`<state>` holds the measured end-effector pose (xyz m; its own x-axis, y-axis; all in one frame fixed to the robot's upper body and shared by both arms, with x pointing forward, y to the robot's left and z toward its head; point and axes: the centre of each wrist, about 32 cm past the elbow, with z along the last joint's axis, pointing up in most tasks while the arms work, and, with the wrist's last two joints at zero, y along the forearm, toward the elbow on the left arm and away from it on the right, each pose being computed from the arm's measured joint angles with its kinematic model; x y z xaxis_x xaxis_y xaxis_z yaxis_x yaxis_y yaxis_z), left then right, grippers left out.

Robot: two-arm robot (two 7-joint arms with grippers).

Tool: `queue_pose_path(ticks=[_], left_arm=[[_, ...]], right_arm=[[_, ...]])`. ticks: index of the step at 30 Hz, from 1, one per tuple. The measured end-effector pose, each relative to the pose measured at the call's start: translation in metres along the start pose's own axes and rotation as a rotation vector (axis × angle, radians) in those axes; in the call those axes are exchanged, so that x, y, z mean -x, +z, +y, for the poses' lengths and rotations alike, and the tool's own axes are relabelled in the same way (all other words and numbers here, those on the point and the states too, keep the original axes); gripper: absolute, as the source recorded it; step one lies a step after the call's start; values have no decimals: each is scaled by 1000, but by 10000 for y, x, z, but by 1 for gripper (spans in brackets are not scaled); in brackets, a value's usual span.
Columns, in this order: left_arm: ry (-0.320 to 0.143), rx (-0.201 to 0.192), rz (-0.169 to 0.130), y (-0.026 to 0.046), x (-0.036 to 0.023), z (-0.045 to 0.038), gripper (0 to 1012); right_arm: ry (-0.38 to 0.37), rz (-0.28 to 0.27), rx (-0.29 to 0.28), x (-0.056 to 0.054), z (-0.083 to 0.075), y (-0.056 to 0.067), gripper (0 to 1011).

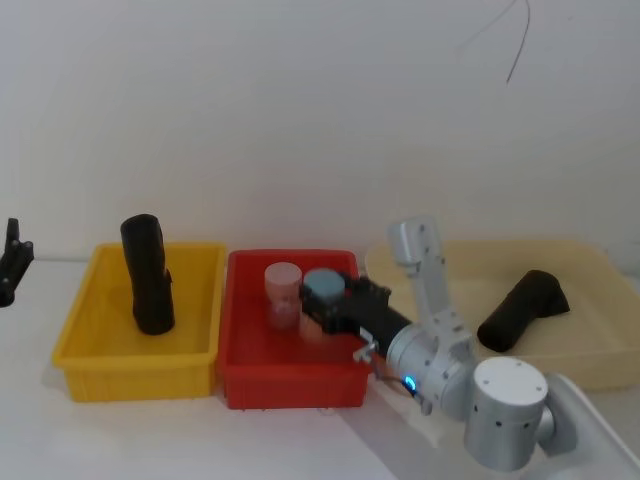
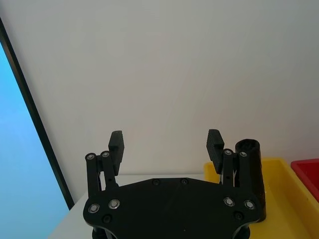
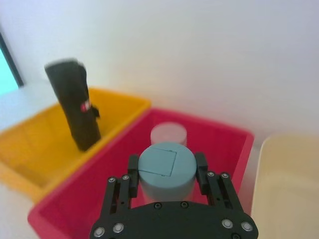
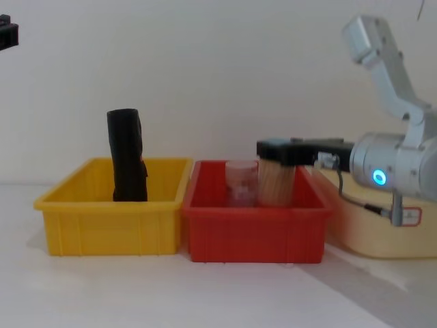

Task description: Pick up the garbage bag with the one hand and transfer it to the other hand.

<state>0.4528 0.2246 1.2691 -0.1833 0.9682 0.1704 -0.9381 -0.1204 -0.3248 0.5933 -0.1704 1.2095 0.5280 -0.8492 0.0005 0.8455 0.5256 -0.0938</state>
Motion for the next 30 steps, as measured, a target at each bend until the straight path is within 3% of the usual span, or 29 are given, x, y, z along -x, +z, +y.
queue_pose_path(ticks=[10, 15, 23, 30], left_arm=[[0, 0, 0, -1, 0, 0, 1001], [0, 0, 0, 0, 0, 0, 1002], [0, 0, 0, 0, 0, 0, 1002], [0, 0, 0, 0, 0, 0, 1001]], right_arm=[[-40, -5, -135, -98, -25, 326, 647], [-89, -23, -194, -244, -102, 466, 647], [-149, -47, -201, -449, -233, 485, 647], [-177, -72, -137, -597, -374, 351, 647]])
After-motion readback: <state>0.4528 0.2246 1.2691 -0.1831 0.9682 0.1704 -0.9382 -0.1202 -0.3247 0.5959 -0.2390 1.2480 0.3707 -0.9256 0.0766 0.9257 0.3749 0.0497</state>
